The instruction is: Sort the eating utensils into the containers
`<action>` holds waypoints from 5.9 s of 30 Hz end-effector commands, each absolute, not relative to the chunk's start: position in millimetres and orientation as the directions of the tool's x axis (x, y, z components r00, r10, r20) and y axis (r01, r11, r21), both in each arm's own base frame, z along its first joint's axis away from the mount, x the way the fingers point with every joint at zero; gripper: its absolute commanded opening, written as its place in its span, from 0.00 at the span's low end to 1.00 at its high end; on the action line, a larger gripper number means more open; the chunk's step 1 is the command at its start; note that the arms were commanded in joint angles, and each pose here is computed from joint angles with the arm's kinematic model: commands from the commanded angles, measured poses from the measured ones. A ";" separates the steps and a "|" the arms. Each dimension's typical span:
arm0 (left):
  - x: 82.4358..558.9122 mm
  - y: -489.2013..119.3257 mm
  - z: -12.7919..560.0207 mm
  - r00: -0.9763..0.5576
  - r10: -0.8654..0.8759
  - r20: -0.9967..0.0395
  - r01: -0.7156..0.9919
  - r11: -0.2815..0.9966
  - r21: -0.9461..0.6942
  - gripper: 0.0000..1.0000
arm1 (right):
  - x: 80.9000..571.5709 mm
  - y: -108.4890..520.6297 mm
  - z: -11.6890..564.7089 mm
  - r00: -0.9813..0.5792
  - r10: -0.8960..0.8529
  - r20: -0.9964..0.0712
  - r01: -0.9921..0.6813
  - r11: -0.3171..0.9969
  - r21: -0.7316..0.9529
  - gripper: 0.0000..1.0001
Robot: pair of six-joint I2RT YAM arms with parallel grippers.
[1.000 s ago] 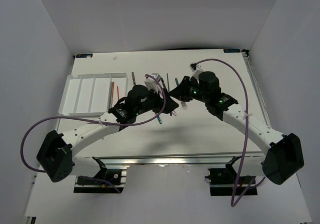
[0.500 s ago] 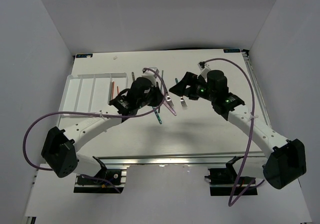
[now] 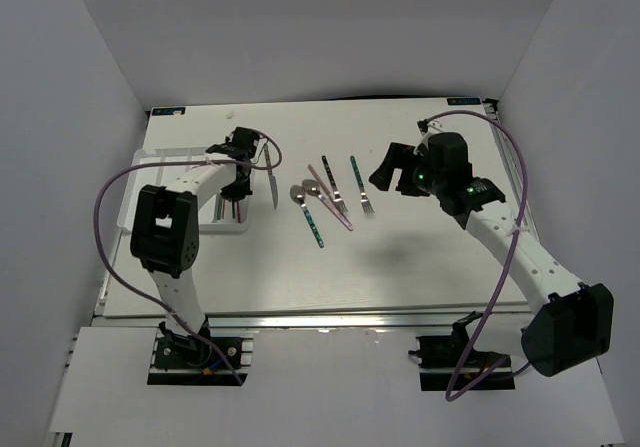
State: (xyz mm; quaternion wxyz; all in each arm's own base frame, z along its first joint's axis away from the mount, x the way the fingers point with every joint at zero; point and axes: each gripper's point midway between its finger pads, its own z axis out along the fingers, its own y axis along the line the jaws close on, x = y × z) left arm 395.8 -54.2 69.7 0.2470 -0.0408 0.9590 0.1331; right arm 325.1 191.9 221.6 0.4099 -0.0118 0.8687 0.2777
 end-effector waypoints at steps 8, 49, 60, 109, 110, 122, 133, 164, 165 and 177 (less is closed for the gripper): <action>411.0 -35.3 60.5 -0.896 -0.015 -0.444 -0.171 0.934 0.314 0.37 | 333.4 191.8 207.5 -0.667 0.100 -0.738 -0.302 0.869 0.391 0.89; 314.4 -142.7 226.1 -0.597 -0.367 -0.713 0.144 0.826 -0.545 0.98 | 419.5 229.8 33.5 -0.868 -0.185 -0.461 -0.255 0.962 0.093 0.00; 340.6 -233.2 268.4 -0.568 -0.558 -0.605 0.199 0.620 -0.759 0.98 | 299.5 313.6 183.9 -0.708 -0.031 -0.705 -0.511 0.712 0.482 0.00; 498.0 91.3 149.4 -0.777 -0.074 -0.625 -0.473 0.724 0.502 0.00 | 257.9 236.8 214.3 -0.642 0.011 -0.767 -0.517 0.733 0.443 0.89; 500.6 89.6 147.7 -0.775 -0.068 -0.629 -0.468 0.731 0.497 0.00 | 257.0 238.2 214.9 -0.644 0.013 -0.765 -0.520 0.726 0.450 0.89; 497.5 77.0 115.4 -0.786 -0.081 -0.613 -0.426 0.790 0.442 0.41 | 264.8 242.2 202.0 -0.666 0.008 -0.746 -0.500 0.737 0.455 0.89; 463.3 58.3 223.9 -0.590 -0.138 -0.796 -0.509 0.828 0.234 0.96 | 317.9 255.7 168.3 -0.703 -0.052 -0.710 -0.439 0.817 0.375 0.89; 319.5 26.5 226.0 -0.356 -0.273 -0.894 -0.394 0.911 -0.122 0.98 | 463.5 290.7 12.2 -0.795 -0.290 -0.532 -0.314 0.948 -0.048 0.20; 322.1 17.7 224.8 -0.368 -0.280 -0.887 -0.355 0.924 -0.144 0.98 | 462.3 289.0 16.9 -0.792 -0.290 -0.537 -0.315 0.948 -0.046 0.04; 356.0 -213.7 271.0 -0.511 -0.473 -0.718 0.326 0.667 -0.670 0.98 | 419.9 269.1 156.8 -0.636 -0.108 -0.764 -0.279 0.956 0.097 0.00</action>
